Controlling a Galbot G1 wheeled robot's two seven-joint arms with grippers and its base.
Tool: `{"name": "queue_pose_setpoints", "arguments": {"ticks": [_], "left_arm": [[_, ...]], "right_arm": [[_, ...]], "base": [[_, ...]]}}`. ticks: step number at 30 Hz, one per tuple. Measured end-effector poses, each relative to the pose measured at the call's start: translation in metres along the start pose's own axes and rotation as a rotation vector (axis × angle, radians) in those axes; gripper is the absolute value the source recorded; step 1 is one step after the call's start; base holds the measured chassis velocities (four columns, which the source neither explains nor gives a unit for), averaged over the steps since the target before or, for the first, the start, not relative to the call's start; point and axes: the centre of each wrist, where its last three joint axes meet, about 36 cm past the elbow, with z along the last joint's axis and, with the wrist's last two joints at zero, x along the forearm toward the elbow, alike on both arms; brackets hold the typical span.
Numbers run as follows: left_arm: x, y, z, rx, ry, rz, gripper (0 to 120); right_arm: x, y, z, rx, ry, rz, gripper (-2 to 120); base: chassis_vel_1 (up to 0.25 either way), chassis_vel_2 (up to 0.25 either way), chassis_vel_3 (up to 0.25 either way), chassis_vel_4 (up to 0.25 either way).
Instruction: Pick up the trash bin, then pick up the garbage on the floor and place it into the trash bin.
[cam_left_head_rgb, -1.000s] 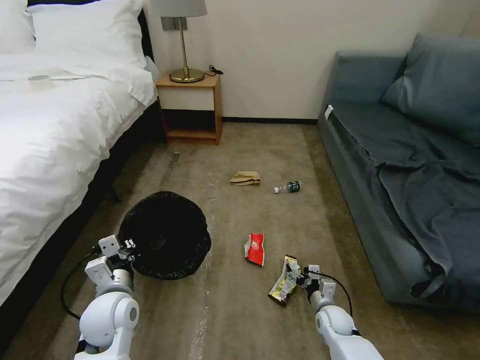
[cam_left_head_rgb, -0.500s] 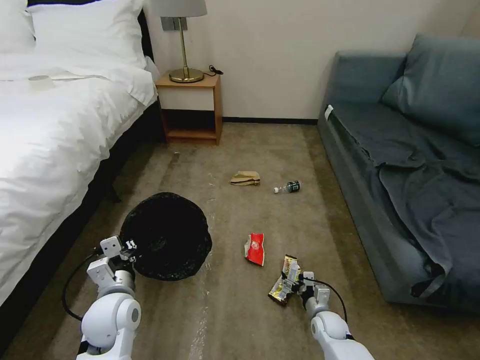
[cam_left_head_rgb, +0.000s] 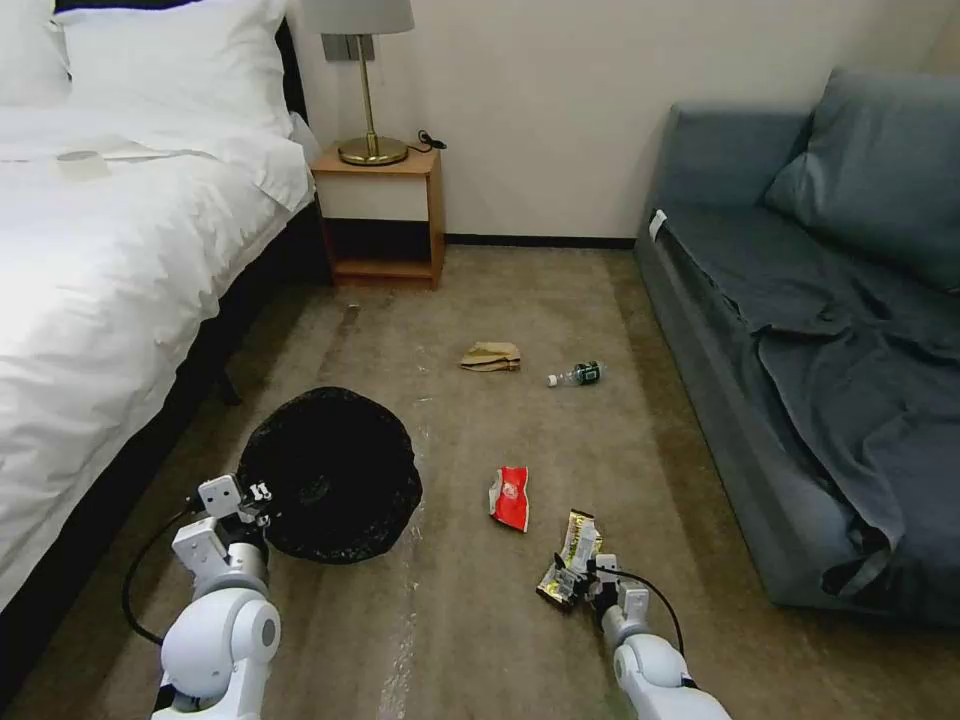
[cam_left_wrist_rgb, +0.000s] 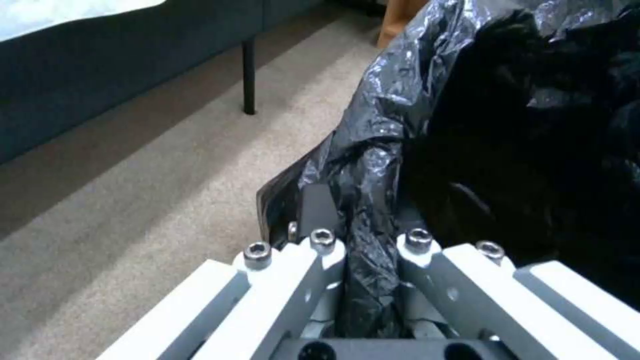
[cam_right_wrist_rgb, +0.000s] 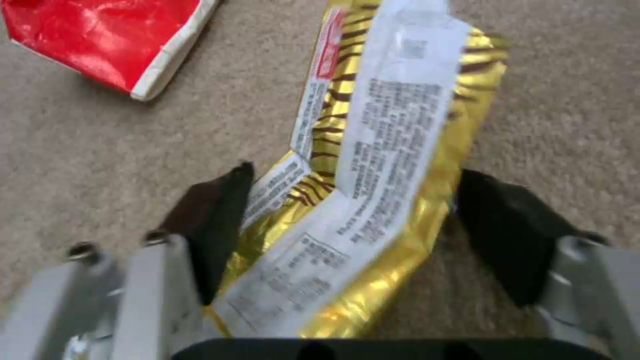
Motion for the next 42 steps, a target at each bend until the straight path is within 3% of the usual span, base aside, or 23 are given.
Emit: {"name": "queue_pose_setpoints", "arguments": {"ticks": [2,12,19,34,37,42], "left_arm": [[0.0,0.0,0.0,0.001,-0.001,0.0,3],[0.0,-0.001,0.0,0.006,-0.002,0.004,3],[-0.001,-0.001,0.001,0.008,0.002,0.005,3],[-0.004,0.0,0.007,0.011,0.013,-0.002,3],[-0.005,-0.001,0.008,0.01,0.015,-0.001,3],[-0.006,-0.005,0.011,0.008,0.022,0.01,3]], "right_arm": [[0.0,0.0,0.0,-0.001,-0.001,0.002,59],[-0.001,0.002,0.0,0.002,-0.005,0.004,28],[0.0,0.005,-0.002,0.003,-0.012,-0.002,1],[0.002,0.017,-0.016,0.02,-0.068,-0.007,0],[0.004,0.024,-0.034,0.028,-0.12,-0.017,0],[0.016,0.063,-0.099,0.047,-0.281,-0.072,0]], "base": [[0.0,0.0,0.0,0.0],[0.0,0.0,0.0,0.0],[0.0,0.0,0.0,0.0],[0.0,0.0,0.0,0.0],[0.0,0.0,0.0,0.0],[0.0,0.0,0.0,0.0]]}}
